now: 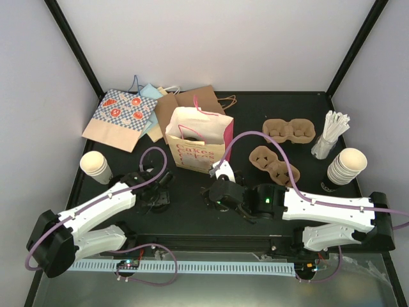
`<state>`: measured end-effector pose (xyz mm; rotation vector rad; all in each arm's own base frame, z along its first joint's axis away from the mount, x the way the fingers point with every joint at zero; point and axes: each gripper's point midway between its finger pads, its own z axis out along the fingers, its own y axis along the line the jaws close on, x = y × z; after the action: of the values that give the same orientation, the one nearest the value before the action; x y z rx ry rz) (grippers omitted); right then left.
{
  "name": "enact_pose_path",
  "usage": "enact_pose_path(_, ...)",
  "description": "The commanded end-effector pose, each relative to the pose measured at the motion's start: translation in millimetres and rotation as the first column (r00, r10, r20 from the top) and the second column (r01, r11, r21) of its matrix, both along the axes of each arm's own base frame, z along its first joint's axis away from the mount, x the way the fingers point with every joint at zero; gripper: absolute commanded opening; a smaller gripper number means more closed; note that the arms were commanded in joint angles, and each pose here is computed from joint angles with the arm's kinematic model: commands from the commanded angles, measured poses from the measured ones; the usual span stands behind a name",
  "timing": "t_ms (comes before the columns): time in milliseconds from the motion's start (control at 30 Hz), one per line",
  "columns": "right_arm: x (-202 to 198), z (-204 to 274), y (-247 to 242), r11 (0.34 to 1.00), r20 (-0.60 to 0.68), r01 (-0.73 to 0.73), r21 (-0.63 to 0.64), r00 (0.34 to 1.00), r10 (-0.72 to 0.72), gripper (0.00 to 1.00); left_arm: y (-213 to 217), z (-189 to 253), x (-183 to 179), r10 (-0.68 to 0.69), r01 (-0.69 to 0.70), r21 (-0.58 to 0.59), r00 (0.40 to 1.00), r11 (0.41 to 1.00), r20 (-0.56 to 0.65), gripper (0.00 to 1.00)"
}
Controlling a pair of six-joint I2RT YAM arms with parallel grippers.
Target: Pack the takeout coffee
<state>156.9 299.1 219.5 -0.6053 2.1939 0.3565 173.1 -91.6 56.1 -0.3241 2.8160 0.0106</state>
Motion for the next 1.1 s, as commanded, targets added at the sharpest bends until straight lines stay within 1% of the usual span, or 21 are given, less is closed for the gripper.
enact_pose_path(0, 0, 6, -1, 1.000, 0.012, 0.002, 0.024, 1.000, -0.002, 1.00, -6, 18, 14, 0.000, 0.000, -0.014, 0.998, 1.000, 0.056, 0.64)
enact_pose_path(133, 1, 8, -4, 1.000, 0.020, 0.010, 0.024, 1.000, -0.010, 1.00, -6, 31, 11, -0.012, 0.014, -0.029, 0.998, 0.999, 0.058, 0.62)
enact_pose_path(233, 2, 10, -6, 1.000, 0.031, 0.017, 0.026, 0.999, -0.018, 1.00, -9, 45, 7, -0.026, 0.030, -0.064, 0.998, 0.998, 0.064, 0.63)
enact_pose_path(367, 4, 11, -8, 0.999, 0.038, 0.031, 0.028, 0.999, -0.032, 1.00, -6, 61, 0, -0.037, 0.043, -0.082, 0.997, 0.996, 0.071, 0.64)
enact_pose_path(467, 6, 9, -12, 0.998, 0.031, 0.055, 0.029, 0.998, -0.055, 1.00, -13, 74, -3, -0.083, 0.094, -0.132, 0.992, 0.987, 0.092, 0.63)
enact_pose_path(500, 8, 7, -15, 0.997, 0.018, 0.065, 0.029, 0.998, -0.066, 1.00, -22, 79, -5, -0.128, 0.144, -0.173, 0.986, 0.974, 0.103, 0.62)
enact_pose_path(567, 11, 3, -20, 0.996, -0.018, 0.075, 0.038, 0.997, -0.074, 1.00, -52, 90, -8, -0.236, 0.272, -0.297, 0.960, 0.915, 0.152, 0.61)
enact_pose_path(667, 15, -1, -34, 0.993, -0.079, 0.092, 0.072, 0.993, -0.086, 1.00, -77, 101, -14, -0.296, 0.359, -0.404, 0.931, 0.842, 0.212, 0.61)
enact_pose_path(733, 17, -1, -44, 0.989, -0.104, 0.103, 0.103, 0.990, -0.093, 1.00, -91, 109, -17, -0.328, 0.414, -0.443, 0.908, 0.795, 0.260, 0.64)
enact_pose_path(867, 21, -9, -67, 0.976, -0.177, 0.150, 0.160, 0.977, -0.121, 1.00, -121, 130, -24, -0.380, 0.534, -0.481, 0.842, 0.696, 0.384, 0.67)
enact_pose_path(900, 26, -13, -77, 0.968, -0.200, 0.184, 0.168, 0.968, -0.150, 1.00, -128, 134, -24, -0.392, 0.561, -0.479, 0.823, 0.675, 0.411, 0.67)
enact_pose_path(967, 29, -24, -89, 0.958, -0.251, 0.226, 0.177, 0.951, -0.178, 1.00, -139, 140, -23, -0.408, 0.602, -0.452, 0.790, 0.659, 0.457, 0.66)
enact_pose_path(1067, 31, -33, -102, 0.940, -0.297, 0.278, 0.201, 0.931, -0.212, 1.00, -156, 146, -21, -0.461, 0.667, -0.381, 0.730, 0.640, 0.505, 0.65)
